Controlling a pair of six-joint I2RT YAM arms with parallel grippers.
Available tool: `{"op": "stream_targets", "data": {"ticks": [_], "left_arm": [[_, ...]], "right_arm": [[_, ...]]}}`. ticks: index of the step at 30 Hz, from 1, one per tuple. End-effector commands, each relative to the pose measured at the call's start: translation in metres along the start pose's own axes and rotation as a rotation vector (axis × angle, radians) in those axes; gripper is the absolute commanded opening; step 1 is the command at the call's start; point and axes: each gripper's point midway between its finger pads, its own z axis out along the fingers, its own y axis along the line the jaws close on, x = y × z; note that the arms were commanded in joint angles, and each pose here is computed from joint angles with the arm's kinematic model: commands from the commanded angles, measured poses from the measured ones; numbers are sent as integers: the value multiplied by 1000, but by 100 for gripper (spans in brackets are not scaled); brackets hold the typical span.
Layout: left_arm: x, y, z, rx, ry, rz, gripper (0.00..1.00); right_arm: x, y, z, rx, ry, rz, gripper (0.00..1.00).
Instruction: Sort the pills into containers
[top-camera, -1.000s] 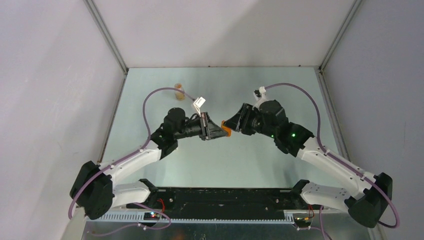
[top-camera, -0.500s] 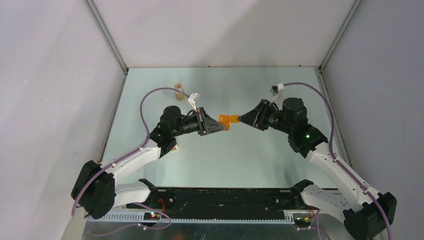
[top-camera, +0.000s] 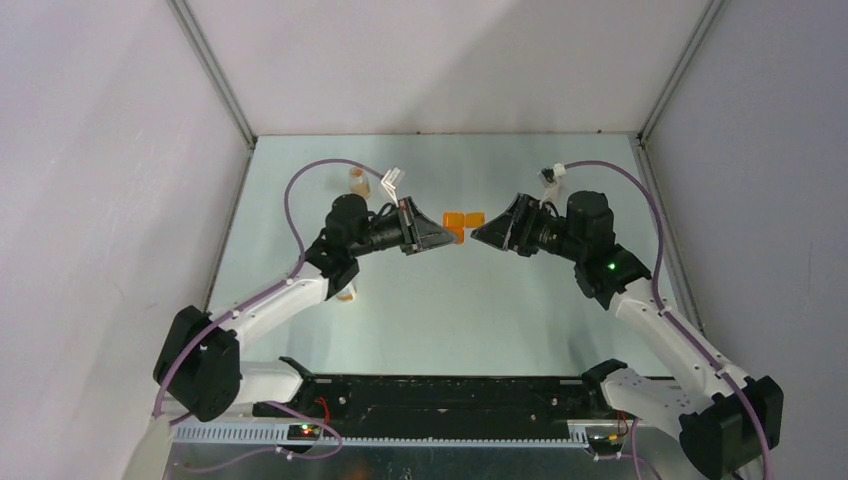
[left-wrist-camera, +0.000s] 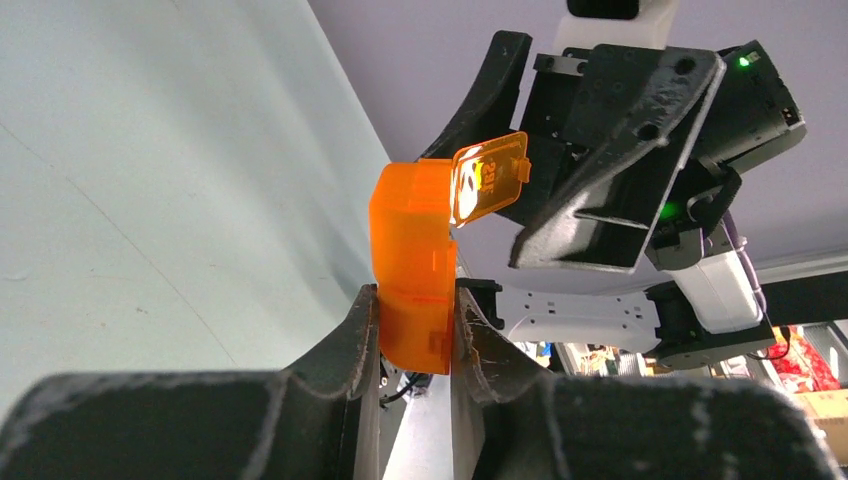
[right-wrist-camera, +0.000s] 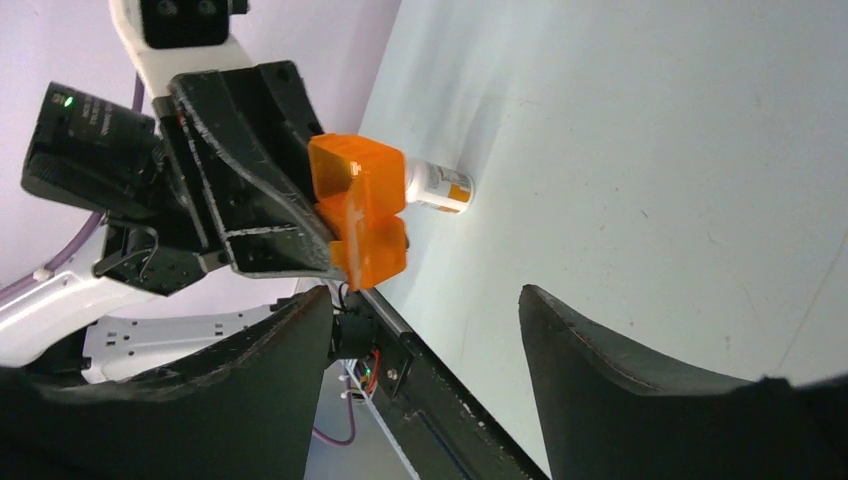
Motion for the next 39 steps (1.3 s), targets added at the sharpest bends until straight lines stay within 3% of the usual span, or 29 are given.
{"op": "stream_targets", "data": {"ticks": [1,5,9,18,21,22,23,27,33,39], "left_arm": [[-7,-1,4,13,11,33,0],[-5,5,5,5,26,29,0],[-3,13,4,-13,26,22,0],[5,28,-2,-32,34,2,2],[8,36,-3,-53,33,-5,20],[9,39,-4,-62,30,-4,33],[8,43,-5,-75,21,-6,38],[9,55,-8,-119,3,2,77],[5,82,-18,-263,-30,46,99],[-9,93,-44,-425,-103,142,100]], "right_arm": [[-13,23,8,-146,-31,-83,73],[-19,26,16,-176,-46,-78,73],[-20,25,25,-195,-39,-68,63],[-9,-7,44,-91,6,5,12],[-5,-16,47,-57,16,13,2],[-3,-18,47,-46,22,17,0],[-2,-21,48,-39,27,16,0],[3,-34,48,18,42,19,0],[26,-66,45,124,129,36,0],[75,-112,38,213,294,71,0]]}}
